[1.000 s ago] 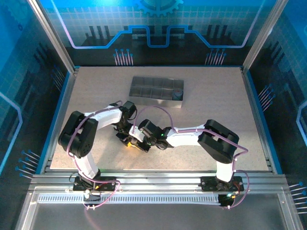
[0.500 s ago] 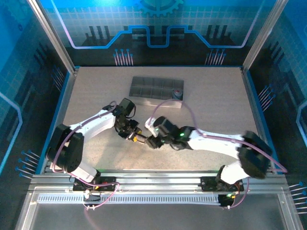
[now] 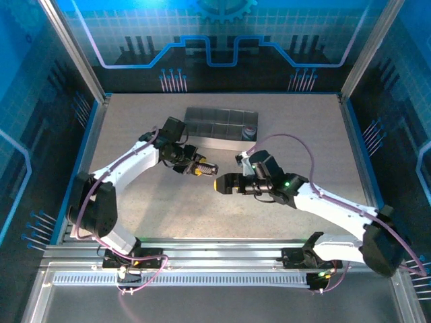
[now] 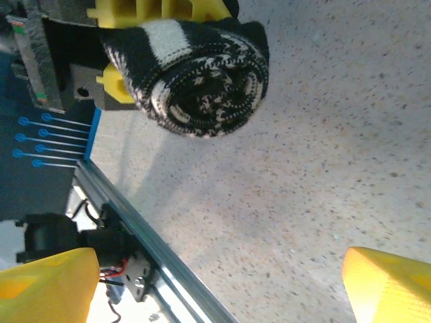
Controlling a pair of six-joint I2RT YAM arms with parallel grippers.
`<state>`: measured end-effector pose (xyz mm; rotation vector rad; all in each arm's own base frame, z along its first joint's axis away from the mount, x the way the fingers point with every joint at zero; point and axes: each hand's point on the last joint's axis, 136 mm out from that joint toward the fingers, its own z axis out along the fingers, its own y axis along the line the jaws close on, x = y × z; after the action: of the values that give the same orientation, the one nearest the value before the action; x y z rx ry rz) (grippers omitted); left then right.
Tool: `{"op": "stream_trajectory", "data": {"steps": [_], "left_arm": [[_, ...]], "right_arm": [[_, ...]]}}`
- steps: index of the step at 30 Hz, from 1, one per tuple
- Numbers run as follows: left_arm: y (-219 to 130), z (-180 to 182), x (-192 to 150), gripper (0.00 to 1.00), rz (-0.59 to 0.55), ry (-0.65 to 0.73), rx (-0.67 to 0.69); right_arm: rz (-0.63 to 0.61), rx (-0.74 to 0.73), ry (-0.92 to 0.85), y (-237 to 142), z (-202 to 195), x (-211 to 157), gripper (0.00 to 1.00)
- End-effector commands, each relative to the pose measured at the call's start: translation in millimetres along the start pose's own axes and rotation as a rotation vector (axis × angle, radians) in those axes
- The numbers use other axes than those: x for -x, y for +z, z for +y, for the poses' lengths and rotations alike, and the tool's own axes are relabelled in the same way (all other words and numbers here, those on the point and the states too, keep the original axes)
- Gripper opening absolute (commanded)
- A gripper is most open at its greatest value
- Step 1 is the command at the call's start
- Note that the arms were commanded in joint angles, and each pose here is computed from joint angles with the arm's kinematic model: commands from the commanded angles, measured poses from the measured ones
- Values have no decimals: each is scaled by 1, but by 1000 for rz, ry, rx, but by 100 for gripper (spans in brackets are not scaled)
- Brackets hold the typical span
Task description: Roll the socks
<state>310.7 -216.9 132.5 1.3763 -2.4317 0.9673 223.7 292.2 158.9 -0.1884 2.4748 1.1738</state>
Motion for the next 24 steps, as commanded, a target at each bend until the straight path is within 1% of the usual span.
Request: {"op": "stream_trajectory", "data": {"steps": [1,5,10,14,20,22,24], "left_arm": [[-1,-9,-9,0,50,-23,-11],[1,-8,-9,0,54,-31,-6],[2,-8,-12,0,64,-34,-12],[4,-6,-12,0,73,-38,-10],[4,-4,-14,0,79,-38,-4],[3,-3,-14,0,79,-39,-3],[4,-2,-14,0,79,-39,-2]], "right_arm": [[-42,161,128,8,30,32,92],[-27,198,185,27,35,44,91],[-32,209,235,44,28,56,88],[-45,260,224,50,41,73,82],[-39,257,224,59,33,74,76],[-38,265,229,60,33,76,71],[-32,271,239,62,34,76,64]]}}
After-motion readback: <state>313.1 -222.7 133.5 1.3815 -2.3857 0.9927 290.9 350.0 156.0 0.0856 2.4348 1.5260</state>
